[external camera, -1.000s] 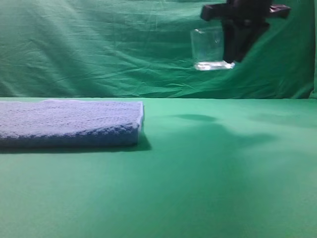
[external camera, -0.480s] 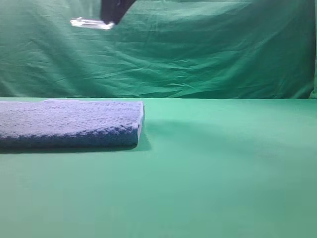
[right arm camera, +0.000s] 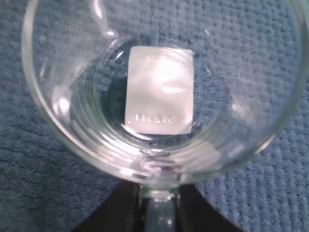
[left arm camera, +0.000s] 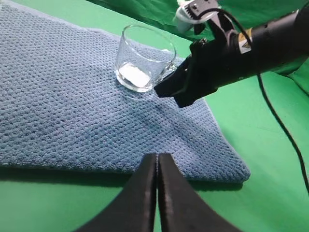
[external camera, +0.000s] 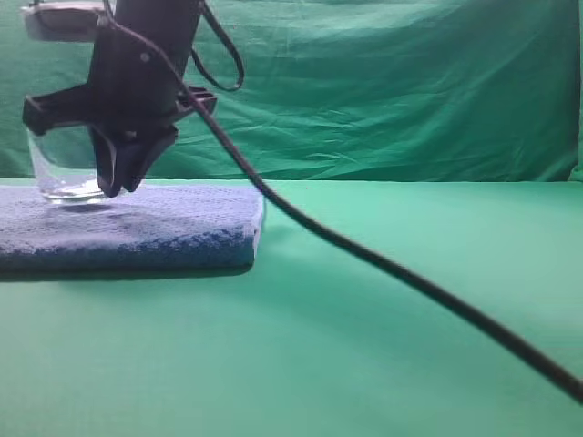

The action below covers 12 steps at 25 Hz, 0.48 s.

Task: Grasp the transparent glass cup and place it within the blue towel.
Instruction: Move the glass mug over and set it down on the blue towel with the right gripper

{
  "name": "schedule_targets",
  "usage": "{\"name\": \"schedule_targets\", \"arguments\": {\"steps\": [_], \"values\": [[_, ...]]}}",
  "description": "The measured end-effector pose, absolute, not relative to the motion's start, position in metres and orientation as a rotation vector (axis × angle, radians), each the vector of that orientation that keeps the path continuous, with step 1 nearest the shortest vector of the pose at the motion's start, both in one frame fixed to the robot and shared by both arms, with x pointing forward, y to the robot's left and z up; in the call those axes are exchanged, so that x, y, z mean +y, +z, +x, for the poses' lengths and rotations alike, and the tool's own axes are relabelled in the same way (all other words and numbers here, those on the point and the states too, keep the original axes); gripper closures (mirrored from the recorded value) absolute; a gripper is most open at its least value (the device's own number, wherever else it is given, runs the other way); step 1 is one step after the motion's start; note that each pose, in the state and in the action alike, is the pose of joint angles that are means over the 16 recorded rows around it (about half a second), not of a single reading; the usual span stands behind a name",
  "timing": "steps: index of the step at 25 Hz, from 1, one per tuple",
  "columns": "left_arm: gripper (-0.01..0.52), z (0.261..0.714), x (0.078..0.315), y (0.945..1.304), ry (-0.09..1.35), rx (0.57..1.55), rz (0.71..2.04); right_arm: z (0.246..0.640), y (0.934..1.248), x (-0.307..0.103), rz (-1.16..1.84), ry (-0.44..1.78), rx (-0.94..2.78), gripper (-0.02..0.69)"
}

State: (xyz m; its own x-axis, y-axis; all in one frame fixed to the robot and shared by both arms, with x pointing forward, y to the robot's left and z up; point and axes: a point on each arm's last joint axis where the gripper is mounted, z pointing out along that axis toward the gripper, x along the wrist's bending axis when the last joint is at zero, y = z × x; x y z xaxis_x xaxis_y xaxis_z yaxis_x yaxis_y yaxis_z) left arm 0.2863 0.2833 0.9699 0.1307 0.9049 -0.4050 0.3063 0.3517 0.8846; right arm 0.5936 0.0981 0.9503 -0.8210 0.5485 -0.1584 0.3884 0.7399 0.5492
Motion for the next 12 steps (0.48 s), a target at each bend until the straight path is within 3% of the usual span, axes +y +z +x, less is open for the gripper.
{"name": "schedule_targets", "arguments": {"steps": [4, 7, 12], "values": [[0.514, 0.286, 0.283, 0.97, 0.631, 1.421, 1.185, 0.591, 0.971, 0.093, 0.758, 0.72, 2.624, 0.278], [0.514, 0.286, 0.283, 0.97, 0.631, 1.421, 1.185, 0.586, 0.998, 0.085, 0.796, 0.707, 2.608, 0.25], [0.514, 0.286, 0.283, 0.97, 0.631, 1.421, 1.185, 0.571, 1.062, 0.061, 0.91, 0.685, 2.546, 0.331]]}}
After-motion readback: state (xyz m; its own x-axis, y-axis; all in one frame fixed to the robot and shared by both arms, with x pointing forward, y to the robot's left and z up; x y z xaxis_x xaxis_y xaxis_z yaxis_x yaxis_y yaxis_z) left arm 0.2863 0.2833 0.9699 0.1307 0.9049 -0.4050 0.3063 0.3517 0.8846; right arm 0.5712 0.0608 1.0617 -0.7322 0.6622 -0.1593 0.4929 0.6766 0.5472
